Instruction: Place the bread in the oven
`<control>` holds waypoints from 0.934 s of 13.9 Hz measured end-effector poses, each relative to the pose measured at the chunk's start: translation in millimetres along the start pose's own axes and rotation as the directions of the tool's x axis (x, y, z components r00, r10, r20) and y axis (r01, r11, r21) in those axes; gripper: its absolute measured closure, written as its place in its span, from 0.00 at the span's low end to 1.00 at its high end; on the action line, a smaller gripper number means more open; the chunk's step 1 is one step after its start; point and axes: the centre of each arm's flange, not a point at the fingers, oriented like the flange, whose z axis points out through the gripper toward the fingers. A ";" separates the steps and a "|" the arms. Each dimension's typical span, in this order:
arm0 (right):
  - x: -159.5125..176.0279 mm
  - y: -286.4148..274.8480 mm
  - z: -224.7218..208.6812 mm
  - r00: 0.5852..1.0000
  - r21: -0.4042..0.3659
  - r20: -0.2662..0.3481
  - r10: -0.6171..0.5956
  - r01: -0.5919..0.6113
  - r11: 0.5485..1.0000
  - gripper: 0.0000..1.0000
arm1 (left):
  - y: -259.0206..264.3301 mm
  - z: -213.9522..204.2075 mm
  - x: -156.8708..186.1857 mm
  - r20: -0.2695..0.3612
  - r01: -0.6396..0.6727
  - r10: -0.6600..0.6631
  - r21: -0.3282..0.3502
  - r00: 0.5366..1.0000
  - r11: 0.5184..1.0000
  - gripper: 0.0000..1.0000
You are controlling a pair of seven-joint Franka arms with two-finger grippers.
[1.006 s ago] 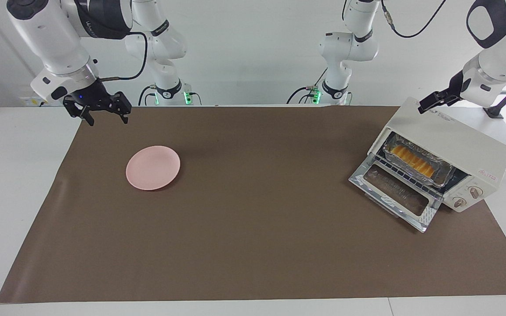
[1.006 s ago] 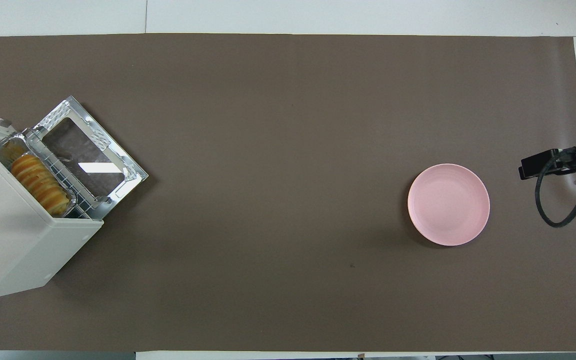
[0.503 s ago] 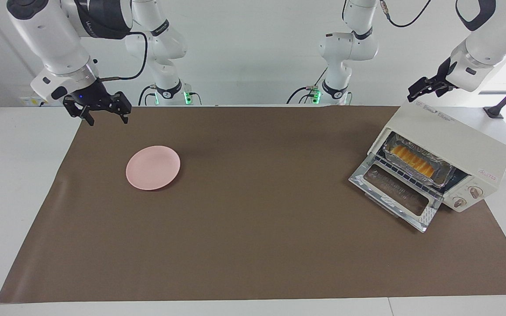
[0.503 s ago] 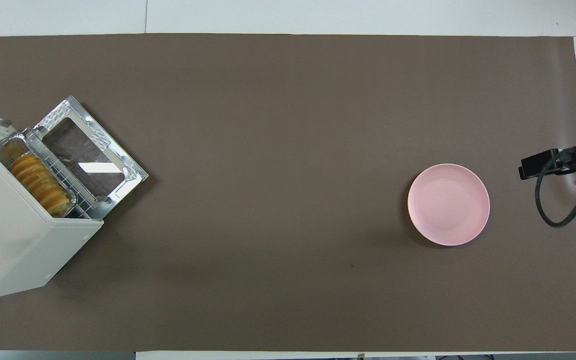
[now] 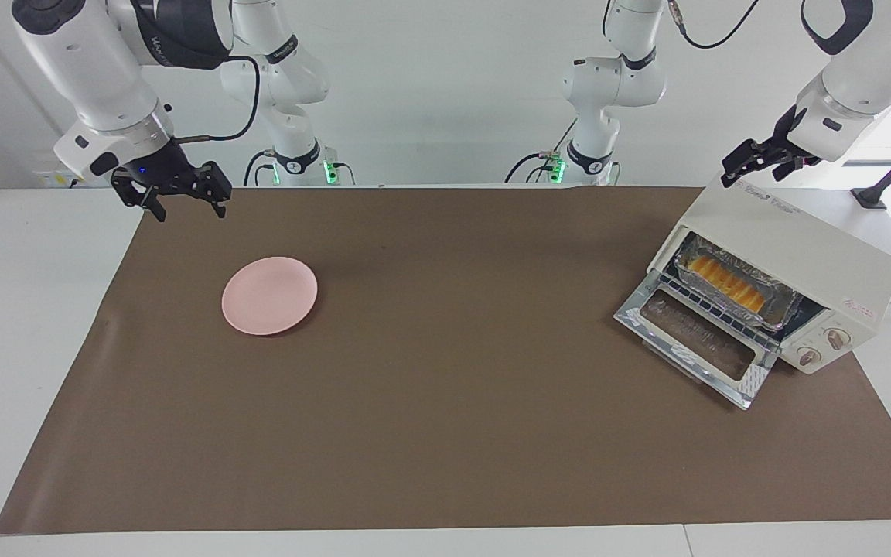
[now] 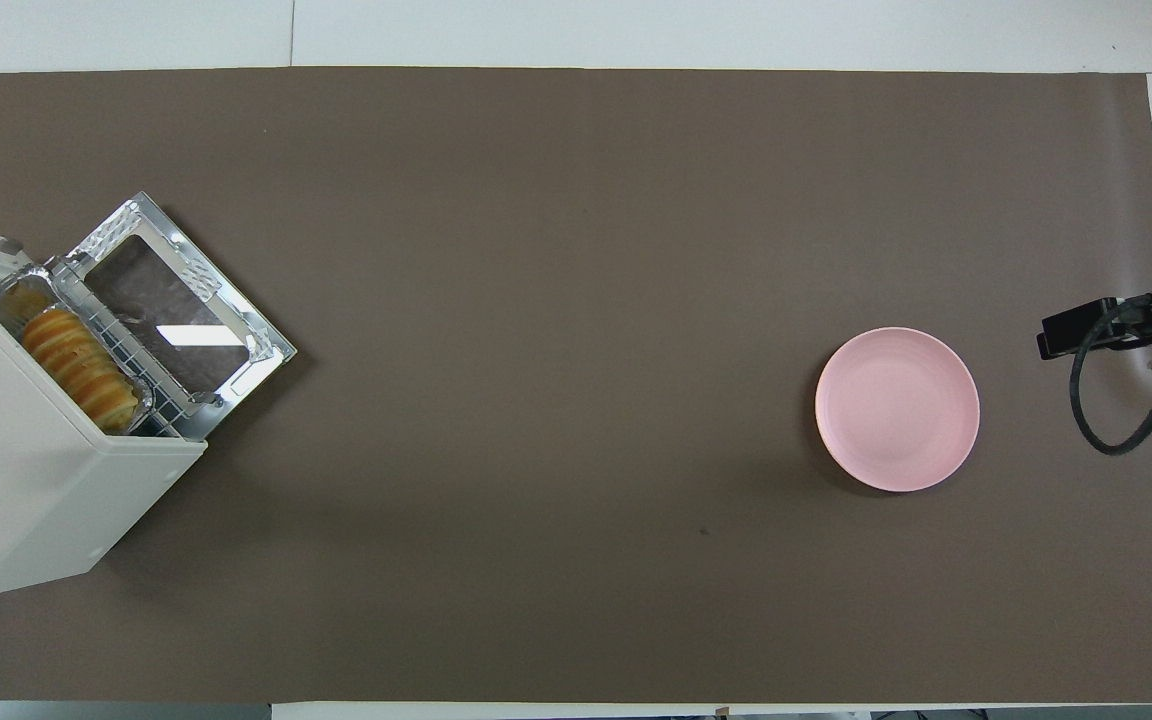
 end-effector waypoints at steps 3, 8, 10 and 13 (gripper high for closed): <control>0.0 0.0 0.0 1.000 0.000 0.000 0.000 0.000 1.000 0.00 | 26.2 -3.4 4.2 -0.033 -0.084 0.084 0.005 0.996 0.996 0.00; 0.0 0.0 0.0 1.000 0.000 0.000 0.000 0.000 1.000 0.00 | 56.0 3.3 8.8 -0.040 -0.155 0.155 0.020 0.987 0.988 0.00; 0.0 0.0 0.0 1.000 0.000 0.000 0.000 0.000 1.000 0.00 | 56.6 17.2 15.7 -0.018 -0.160 0.160 0.019 0.987 0.987 0.00; 0.0 0.0 0.0 1.000 0.000 0.000 0.000 0.000 1.000 0.00 | 57.9 27.2 23.5 0.000 -0.163 0.163 0.019 0.987 0.987 0.00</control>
